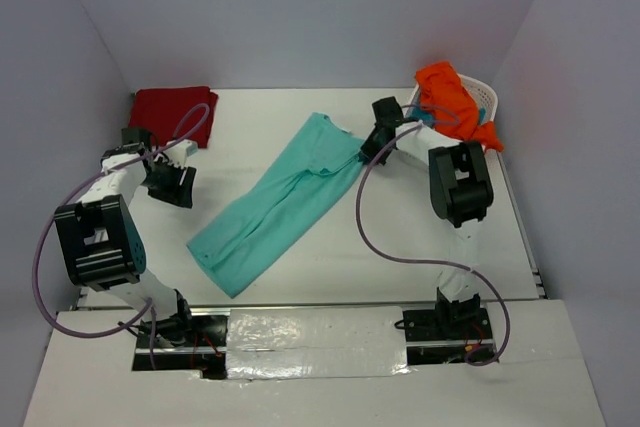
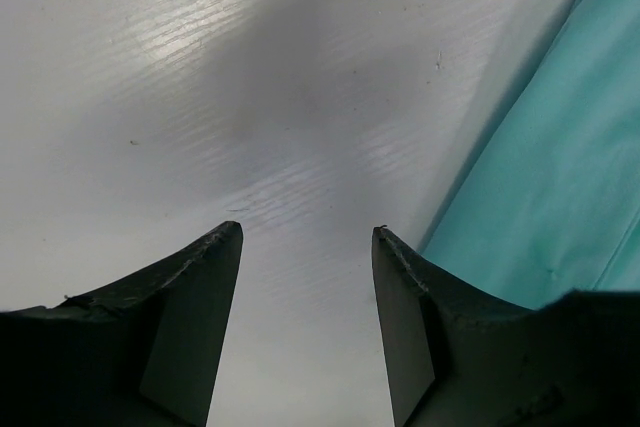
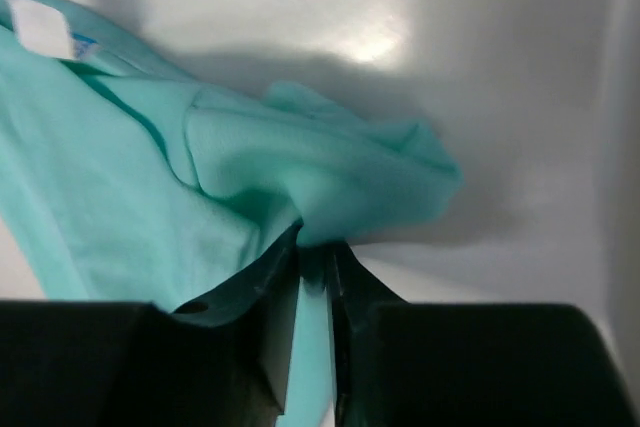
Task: Fold and stack the t-shirts
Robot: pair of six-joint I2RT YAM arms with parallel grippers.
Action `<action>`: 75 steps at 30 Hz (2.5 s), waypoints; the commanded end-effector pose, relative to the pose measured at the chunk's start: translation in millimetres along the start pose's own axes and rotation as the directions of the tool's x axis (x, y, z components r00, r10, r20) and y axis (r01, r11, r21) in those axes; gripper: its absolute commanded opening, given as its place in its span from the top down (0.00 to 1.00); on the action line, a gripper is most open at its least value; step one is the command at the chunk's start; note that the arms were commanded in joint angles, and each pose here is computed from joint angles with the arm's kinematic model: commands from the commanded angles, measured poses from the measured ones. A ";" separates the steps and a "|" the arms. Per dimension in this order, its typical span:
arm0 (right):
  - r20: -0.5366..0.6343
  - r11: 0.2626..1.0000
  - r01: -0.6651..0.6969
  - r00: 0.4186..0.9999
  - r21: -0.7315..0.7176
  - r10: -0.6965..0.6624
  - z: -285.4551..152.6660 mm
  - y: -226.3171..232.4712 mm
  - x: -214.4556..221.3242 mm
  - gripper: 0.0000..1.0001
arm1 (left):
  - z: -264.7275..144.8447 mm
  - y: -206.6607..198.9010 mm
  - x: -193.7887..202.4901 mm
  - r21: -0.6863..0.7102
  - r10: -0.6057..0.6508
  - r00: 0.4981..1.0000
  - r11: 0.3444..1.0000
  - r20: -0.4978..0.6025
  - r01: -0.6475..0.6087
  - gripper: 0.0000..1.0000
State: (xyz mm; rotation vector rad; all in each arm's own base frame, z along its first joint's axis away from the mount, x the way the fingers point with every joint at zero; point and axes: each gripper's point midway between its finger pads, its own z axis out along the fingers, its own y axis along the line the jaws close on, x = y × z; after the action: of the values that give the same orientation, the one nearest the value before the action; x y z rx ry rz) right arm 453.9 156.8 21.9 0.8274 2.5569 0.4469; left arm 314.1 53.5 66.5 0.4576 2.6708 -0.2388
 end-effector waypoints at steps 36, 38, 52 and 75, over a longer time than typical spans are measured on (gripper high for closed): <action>0.105 0.935 0.329 0.943 -0.131 -0.316 10.5 76.8 -101.1 0.08 | 16.5 -10.0 -46.7 0.073 0.041 0.998 0.996 0.051 -0.045 0.32; 0.090 0.941 0.320 0.946 -0.115 -0.311 5.7 58.1 -96.4 0.07 | 12.4 -11.0 -47.4 0.068 0.048 0.997 0.996 0.054 -0.051 0.32; 0.056 0.891 0.452 0.892 -0.043 -0.449 -54.1 -14.8 -77.2 0.04 | 2.8 -69.6 -47.7 0.133 0.369 0.925 0.916 0.091 -0.379 0.36; -0.355 0.877 0.159 0.870 -0.454 -0.342 -118.2 51.7 348.2 0.37 | -62.1 -114.3 12.4 -0.141 0.449 0.815 0.893 0.366 -0.428 0.30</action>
State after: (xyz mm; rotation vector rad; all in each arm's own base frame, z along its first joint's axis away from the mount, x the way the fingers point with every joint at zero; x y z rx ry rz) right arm 166.3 358.5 37.4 0.0944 2.7934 1.0215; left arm 233.6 -34.8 118.8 1.0357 2.1146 -0.1034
